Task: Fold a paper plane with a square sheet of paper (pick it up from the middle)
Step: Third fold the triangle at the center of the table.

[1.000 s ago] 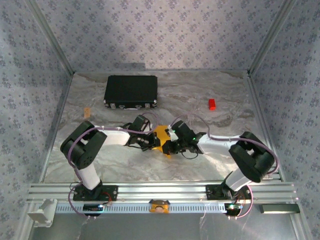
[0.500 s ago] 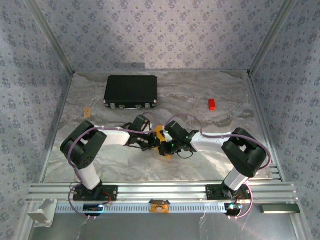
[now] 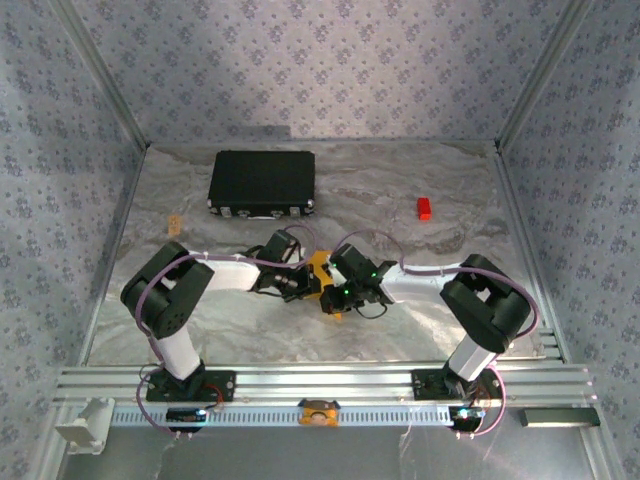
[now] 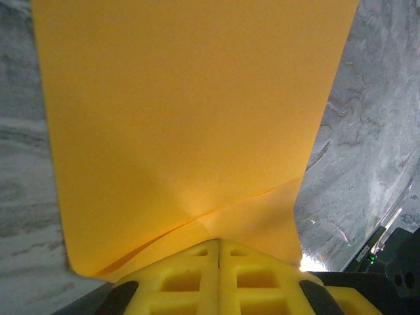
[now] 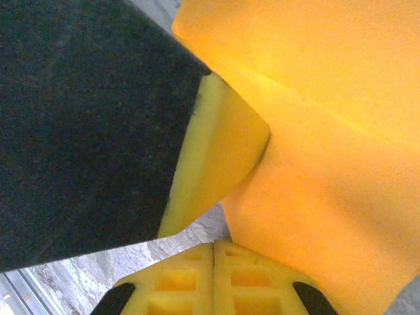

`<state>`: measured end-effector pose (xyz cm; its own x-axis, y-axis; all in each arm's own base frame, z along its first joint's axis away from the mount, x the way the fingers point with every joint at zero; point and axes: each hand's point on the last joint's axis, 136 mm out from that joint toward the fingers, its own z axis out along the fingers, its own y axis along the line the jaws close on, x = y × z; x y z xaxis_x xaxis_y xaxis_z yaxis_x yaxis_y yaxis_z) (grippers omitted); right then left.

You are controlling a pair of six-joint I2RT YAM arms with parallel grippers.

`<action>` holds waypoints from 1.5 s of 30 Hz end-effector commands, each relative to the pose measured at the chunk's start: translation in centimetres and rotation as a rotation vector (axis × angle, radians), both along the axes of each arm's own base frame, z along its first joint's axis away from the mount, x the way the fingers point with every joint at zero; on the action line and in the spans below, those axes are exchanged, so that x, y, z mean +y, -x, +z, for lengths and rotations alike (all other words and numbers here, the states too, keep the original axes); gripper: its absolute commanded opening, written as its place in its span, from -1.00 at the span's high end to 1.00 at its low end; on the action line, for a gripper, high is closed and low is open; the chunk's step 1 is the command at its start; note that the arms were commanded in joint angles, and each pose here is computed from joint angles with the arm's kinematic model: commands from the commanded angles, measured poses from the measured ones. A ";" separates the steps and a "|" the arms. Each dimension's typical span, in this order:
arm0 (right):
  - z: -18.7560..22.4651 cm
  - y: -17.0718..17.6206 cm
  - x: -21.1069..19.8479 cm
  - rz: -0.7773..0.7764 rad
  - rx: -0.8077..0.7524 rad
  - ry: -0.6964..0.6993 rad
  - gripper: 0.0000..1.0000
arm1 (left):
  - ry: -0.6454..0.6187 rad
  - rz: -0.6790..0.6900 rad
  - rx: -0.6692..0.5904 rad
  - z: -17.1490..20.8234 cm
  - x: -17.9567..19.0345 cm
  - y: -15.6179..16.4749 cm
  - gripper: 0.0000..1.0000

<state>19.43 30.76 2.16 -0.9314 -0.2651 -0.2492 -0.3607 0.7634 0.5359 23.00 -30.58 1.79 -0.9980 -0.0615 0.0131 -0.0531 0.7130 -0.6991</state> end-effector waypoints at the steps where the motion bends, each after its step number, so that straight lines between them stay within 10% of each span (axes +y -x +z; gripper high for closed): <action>1: -0.4 0.4 -1.2 -0.010 0.012 0.012 1.00 | -0.074 0.007 0.023 -1.8 1.1 0.1 1.00; 32: -2.1 4.1 -6.5 -0.136 0.100 -0.014 0.92 | -0.100 0.015 0.038 -2.5 1.5 0.2 1.00; 45: 3.7 0.4 -3.4 -0.094 0.018 -0.119 0.91 | -0.095 0.003 0.037 -2.4 1.3 0.2 1.00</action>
